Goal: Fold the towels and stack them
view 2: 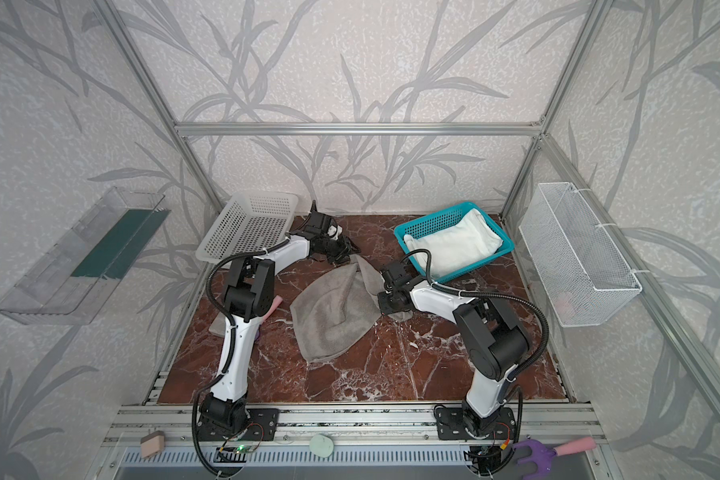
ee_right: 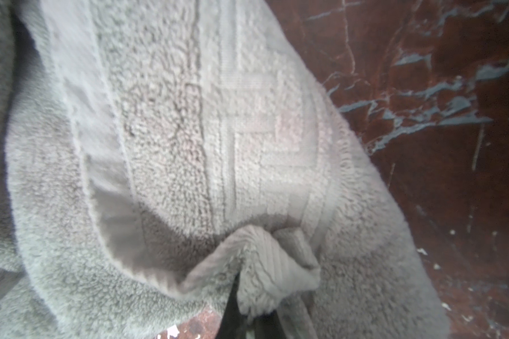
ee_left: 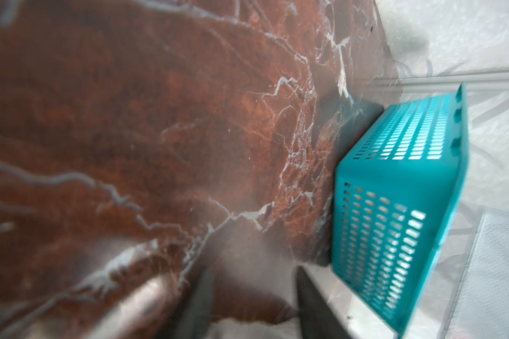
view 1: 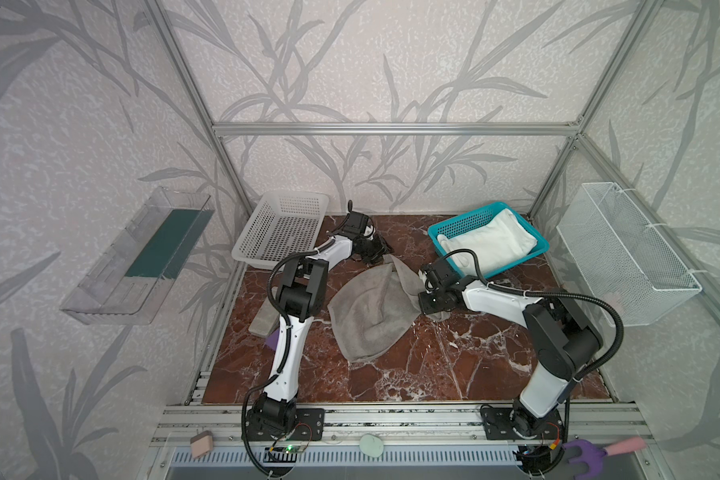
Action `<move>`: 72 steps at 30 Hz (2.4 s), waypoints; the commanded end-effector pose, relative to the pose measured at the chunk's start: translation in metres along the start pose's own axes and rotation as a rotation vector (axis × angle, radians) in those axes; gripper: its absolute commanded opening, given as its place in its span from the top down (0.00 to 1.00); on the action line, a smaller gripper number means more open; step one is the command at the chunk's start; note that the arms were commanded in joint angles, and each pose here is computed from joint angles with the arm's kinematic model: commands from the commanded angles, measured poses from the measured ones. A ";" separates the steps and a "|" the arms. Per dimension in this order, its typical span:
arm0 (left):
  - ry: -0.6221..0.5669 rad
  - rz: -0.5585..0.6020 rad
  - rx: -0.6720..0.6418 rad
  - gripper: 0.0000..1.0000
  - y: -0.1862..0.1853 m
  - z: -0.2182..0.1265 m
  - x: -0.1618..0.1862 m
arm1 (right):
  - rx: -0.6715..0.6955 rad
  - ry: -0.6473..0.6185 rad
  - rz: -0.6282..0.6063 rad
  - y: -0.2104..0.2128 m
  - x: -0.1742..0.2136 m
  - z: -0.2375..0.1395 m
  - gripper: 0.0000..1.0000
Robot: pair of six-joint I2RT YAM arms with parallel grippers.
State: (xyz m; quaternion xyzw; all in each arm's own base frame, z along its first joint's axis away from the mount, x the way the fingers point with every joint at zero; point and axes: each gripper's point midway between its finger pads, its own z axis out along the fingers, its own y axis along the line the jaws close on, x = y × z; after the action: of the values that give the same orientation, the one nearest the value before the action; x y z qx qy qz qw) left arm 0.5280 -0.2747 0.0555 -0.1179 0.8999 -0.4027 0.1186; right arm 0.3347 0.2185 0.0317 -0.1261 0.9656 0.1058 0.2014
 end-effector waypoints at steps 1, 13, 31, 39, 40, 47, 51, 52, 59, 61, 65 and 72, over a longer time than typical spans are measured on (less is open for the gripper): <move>-0.006 0.015 0.050 0.90 -0.031 -0.026 0.004 | 0.038 0.011 -0.013 -0.005 0.000 -0.008 1.00; -0.294 0.394 0.031 1.00 -0.144 -0.180 -0.014 | 0.033 -0.359 -0.130 0.013 -0.089 -0.169 1.00; -0.972 0.990 0.068 1.00 -0.318 -0.509 0.145 | -0.222 -1.081 -0.247 0.054 -0.124 -0.516 1.00; -1.109 1.069 0.248 1.00 -0.351 -0.585 0.187 | -0.266 -1.242 -0.318 0.062 -0.116 -0.620 1.00; -1.121 1.090 0.256 1.00 -0.355 -0.588 0.189 | -0.253 -1.266 -0.325 0.061 -0.117 -0.631 1.00; -1.231 1.128 0.145 1.00 -0.367 -0.593 0.163 | -0.073 -1.334 -0.285 0.046 -0.157 -0.642 1.00; -1.273 1.156 -0.016 1.00 -0.364 -0.578 0.136 | 0.003 -1.315 -0.279 0.045 -0.189 -0.617 1.00; -1.268 1.162 -0.066 1.00 -0.362 -0.570 0.127 | 0.021 -1.299 -0.276 0.044 -0.198 -0.607 1.00; -1.205 1.088 -0.254 1.00 -0.327 -0.531 0.065 | -0.039 -1.195 -0.193 0.020 -0.239 -0.559 1.00; -1.208 1.061 -0.254 1.00 -0.320 -0.533 0.055 | -0.063 -1.184 -0.160 0.011 -0.243 -0.554 1.00; -1.230 1.054 -0.300 1.00 -0.313 -0.541 0.049 | -0.099 -1.175 -0.119 0.000 -0.247 -0.552 1.00; -1.306 1.095 -0.160 1.00 -0.327 -0.581 0.089 | -0.126 -1.221 -0.166 0.009 -0.225 -0.578 1.00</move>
State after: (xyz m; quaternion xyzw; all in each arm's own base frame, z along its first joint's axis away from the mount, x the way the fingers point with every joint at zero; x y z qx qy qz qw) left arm 0.3537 -0.1615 0.6117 0.1713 0.6660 -0.1032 0.7187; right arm 0.3532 0.1671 0.5992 -0.1802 0.6978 0.2356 0.6519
